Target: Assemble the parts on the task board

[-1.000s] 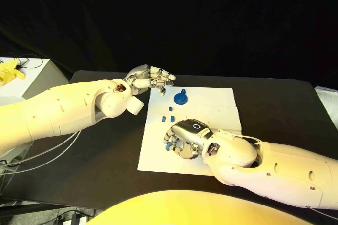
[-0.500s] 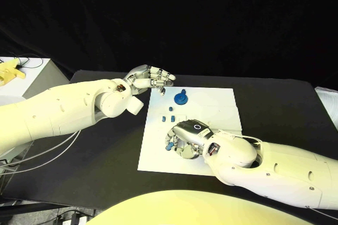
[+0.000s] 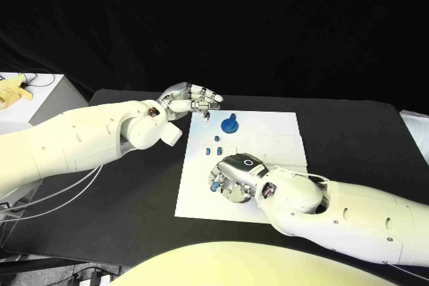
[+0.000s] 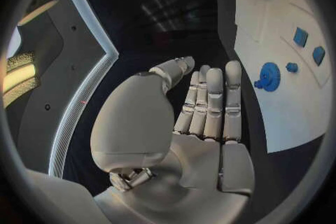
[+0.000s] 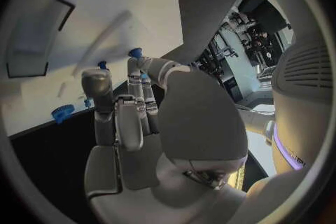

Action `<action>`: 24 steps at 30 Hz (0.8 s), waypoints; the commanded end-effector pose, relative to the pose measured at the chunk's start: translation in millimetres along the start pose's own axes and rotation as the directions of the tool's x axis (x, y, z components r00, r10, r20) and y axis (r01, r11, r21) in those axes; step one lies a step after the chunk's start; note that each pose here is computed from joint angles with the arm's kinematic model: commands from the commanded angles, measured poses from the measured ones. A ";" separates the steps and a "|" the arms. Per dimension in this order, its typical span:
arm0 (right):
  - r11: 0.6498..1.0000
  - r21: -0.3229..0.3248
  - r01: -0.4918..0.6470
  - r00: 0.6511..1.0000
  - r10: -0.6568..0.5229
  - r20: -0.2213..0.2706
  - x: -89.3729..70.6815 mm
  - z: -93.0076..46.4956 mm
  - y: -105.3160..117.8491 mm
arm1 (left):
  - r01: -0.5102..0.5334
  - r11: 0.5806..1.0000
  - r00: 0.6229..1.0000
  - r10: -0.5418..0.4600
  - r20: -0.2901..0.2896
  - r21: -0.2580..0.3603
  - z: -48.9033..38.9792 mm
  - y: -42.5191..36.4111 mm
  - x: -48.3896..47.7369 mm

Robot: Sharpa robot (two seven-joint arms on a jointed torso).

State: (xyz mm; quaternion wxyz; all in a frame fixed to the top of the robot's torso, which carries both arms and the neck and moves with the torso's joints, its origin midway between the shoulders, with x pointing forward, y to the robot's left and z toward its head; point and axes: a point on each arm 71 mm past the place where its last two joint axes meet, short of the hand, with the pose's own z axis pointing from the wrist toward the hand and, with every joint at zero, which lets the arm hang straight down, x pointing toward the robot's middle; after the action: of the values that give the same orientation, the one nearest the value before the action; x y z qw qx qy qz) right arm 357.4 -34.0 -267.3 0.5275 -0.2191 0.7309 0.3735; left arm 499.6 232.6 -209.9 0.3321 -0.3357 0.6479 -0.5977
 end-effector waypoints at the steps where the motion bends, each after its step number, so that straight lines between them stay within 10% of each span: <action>1: 1.000 -0.007 0.003 0.999 -0.003 -0.034 7.3 -0.1 -0.8 | 0.011 1.000 1.000 -0.011 -0.015 0.007 0.6 -1.0 2.1; 24: 1.000 0.002 -0.030 0.998 0.030 0.057 1.8 -6.1 -5.6 | 0.012 1.000 1.000 -0.012 -0.016 0.005 0.3 -0.7 1.4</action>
State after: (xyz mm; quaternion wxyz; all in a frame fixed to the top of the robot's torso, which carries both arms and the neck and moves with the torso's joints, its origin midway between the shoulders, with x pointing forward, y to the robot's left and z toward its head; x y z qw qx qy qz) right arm 357.5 -42.2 -273.7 0.5265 -0.2065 0.7342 0.3756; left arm 499.8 233.1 -210.1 0.3320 -0.3360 0.6483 -0.5972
